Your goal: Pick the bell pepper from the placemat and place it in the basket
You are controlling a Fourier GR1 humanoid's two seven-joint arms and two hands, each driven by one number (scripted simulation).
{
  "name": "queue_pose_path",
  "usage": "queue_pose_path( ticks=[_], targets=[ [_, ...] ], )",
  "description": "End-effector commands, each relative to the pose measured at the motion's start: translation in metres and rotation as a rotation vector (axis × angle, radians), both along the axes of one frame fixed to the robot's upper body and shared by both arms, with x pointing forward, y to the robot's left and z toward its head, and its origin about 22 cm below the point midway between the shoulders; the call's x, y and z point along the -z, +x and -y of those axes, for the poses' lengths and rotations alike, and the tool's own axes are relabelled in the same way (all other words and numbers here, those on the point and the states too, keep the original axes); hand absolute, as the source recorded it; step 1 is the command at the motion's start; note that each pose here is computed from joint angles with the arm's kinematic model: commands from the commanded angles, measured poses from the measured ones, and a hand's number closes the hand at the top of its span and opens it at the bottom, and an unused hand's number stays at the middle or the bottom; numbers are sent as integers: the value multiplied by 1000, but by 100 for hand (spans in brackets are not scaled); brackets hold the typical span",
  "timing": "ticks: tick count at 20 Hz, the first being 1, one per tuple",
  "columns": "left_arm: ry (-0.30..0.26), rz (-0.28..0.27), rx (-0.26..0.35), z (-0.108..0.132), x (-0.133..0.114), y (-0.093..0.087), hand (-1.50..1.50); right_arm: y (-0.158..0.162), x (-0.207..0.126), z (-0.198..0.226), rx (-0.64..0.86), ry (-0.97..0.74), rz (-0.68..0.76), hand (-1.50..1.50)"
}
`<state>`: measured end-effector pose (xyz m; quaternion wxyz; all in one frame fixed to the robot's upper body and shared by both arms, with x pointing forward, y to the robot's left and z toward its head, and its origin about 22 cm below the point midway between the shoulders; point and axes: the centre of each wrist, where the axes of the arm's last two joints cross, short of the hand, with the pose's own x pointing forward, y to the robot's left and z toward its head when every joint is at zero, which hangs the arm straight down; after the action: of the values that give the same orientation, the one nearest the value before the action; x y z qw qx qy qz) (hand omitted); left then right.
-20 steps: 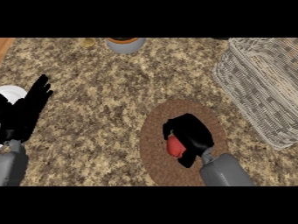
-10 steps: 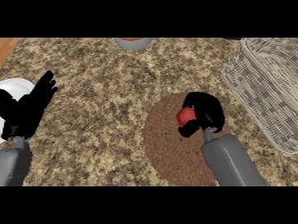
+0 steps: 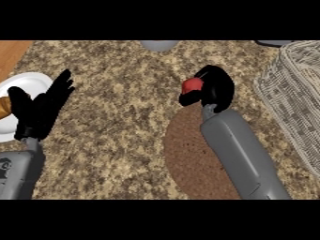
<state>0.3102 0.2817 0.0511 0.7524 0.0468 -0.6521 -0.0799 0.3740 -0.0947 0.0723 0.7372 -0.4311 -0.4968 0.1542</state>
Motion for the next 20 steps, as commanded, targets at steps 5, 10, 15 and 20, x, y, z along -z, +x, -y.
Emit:
queue_pose_path(
  ticks=[5,10,15,20],
  targets=[
    [6,-1,29,8,-1,6,0,20,-66,-56,105,34,422,150],
    [7,-16,-27,-1,13,2,0,38,-109,-75,204,-6,466,150],
    [6,-23,-47,-5,11,-1,0,48,-138,-85,277,-64,449,150],
    [5,-4,-63,-6,6,1,0,60,-162,-89,336,-103,478,150]
  ],
)
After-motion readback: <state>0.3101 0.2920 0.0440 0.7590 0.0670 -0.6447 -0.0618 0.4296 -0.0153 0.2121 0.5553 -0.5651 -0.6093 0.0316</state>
